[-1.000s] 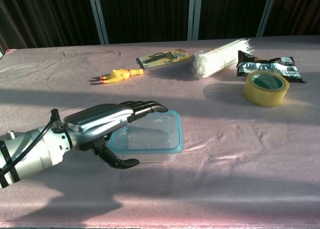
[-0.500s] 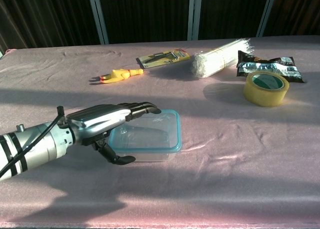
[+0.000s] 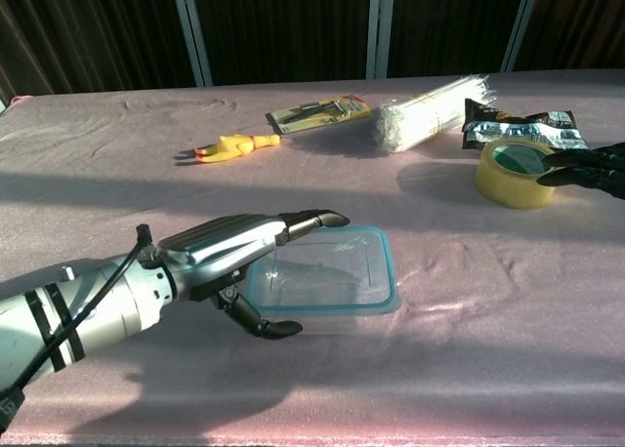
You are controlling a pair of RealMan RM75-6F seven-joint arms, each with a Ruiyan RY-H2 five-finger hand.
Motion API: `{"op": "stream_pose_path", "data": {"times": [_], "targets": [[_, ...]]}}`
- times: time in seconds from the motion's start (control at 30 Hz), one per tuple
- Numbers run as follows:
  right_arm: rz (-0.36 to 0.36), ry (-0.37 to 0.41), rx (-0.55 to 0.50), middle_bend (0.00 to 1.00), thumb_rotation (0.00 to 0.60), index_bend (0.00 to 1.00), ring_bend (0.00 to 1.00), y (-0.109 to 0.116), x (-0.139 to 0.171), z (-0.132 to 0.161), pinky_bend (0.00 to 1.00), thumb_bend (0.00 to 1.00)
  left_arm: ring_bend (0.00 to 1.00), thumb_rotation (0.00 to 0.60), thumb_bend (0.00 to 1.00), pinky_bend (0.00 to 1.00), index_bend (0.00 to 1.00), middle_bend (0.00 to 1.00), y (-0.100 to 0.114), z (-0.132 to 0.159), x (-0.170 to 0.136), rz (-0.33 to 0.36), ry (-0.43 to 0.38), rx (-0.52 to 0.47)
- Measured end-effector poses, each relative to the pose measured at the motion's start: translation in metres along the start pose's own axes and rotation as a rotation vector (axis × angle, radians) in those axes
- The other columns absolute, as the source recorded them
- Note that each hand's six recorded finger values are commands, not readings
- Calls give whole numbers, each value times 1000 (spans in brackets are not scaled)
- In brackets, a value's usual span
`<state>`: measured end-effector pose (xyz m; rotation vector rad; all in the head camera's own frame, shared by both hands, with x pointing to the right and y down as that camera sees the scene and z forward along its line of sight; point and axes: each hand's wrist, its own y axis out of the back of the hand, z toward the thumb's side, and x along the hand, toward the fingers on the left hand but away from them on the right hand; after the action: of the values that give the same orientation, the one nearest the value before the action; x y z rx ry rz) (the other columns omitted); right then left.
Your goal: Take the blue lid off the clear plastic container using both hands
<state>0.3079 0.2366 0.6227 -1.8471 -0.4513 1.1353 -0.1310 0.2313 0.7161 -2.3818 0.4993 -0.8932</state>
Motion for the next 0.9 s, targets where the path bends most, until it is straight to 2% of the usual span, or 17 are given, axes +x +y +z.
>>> {"op": "stream_pose_path", "data": {"times": [0.17, 0.3, 0.5, 0.9], "targets": [[-10, 90, -92, 63, 600, 393, 0, -7, -31, 14, 0, 234, 152, 600, 259, 239, 0, 193, -6, 6, 3, -3, -19, -12], [-28, 169, -163, 82, 600, 456, 0, -16, -52, 28, 0, 255, 143, 600, 262, 225, 0, 195, -7, 8, 5, 20, -31, -4], [-26, 255, -281, 115, 600, 519, 0, -27, -72, 49, 2, 267, 152, 600, 263, 227, 0, 206, -13, 10, 7, 19, -43, 14], [-62, 345, -392, 140, 600, 594, 0, -38, -92, 85, 28, 277, 152, 600, 263, 224, 0, 202, -18, 11, 11, 21, -50, 40]]}}
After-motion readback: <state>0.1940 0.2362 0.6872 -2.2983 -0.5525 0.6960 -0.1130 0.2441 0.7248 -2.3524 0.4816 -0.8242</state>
